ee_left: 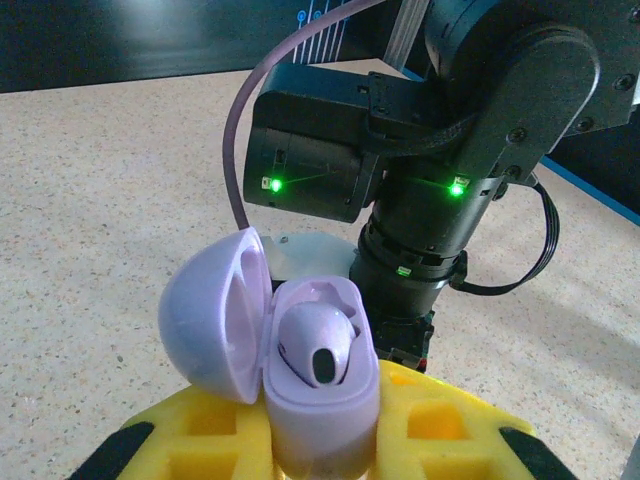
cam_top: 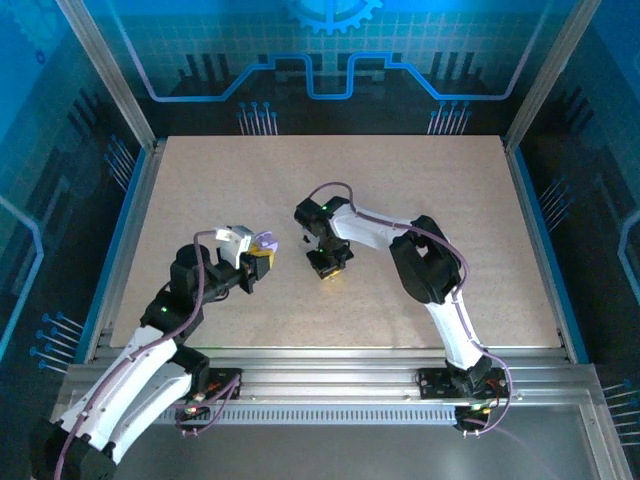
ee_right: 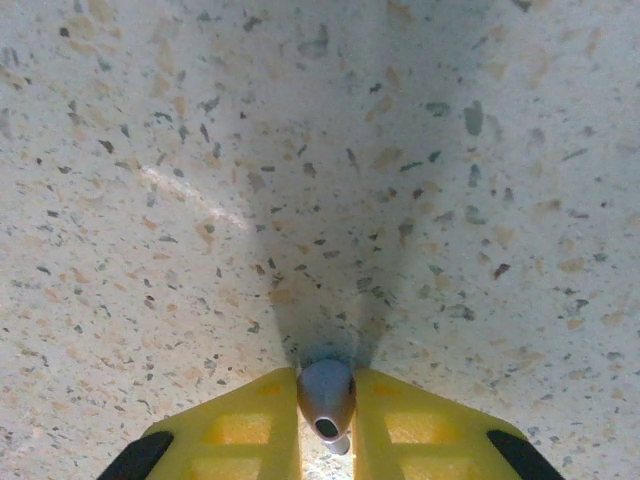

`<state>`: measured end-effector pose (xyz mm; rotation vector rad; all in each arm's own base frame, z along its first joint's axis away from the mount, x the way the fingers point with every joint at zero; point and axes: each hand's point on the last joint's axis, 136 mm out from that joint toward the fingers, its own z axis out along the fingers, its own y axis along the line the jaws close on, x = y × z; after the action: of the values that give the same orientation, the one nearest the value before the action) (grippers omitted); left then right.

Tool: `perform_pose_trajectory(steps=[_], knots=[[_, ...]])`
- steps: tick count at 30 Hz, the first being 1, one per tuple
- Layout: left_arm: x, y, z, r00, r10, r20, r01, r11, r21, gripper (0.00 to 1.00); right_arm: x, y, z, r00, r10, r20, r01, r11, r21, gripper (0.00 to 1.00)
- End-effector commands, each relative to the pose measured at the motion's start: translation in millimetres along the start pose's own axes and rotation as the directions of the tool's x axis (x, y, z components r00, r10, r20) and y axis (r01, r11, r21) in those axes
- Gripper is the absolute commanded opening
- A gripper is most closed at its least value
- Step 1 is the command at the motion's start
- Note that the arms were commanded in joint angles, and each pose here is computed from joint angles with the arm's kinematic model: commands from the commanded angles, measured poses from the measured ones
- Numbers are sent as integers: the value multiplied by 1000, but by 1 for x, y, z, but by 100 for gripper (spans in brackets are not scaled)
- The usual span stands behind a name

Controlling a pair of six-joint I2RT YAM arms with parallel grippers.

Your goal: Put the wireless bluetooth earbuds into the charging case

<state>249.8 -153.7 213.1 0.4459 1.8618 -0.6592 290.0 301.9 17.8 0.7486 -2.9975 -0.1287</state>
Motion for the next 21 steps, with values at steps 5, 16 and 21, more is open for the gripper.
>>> perform_pose_trajectory(steps=[5, 16, 21], knots=[[11, -6, 8, 1000, 6, -6, -6, 999, 42, 5, -2, 11, -16, 993, 69, 93, -62, 995, -72, 16], [32, -2, 32, 1000, -20, -19, 21, 999, 30, 5, -5, 5, -45, 964, 184, 193, -143, 967, -209, 16], [41, -2, 40, 998, -56, -8, 56, 998, 29, 5, -9, -5, -69, 937, 236, 260, -165, 950, -265, 16]])
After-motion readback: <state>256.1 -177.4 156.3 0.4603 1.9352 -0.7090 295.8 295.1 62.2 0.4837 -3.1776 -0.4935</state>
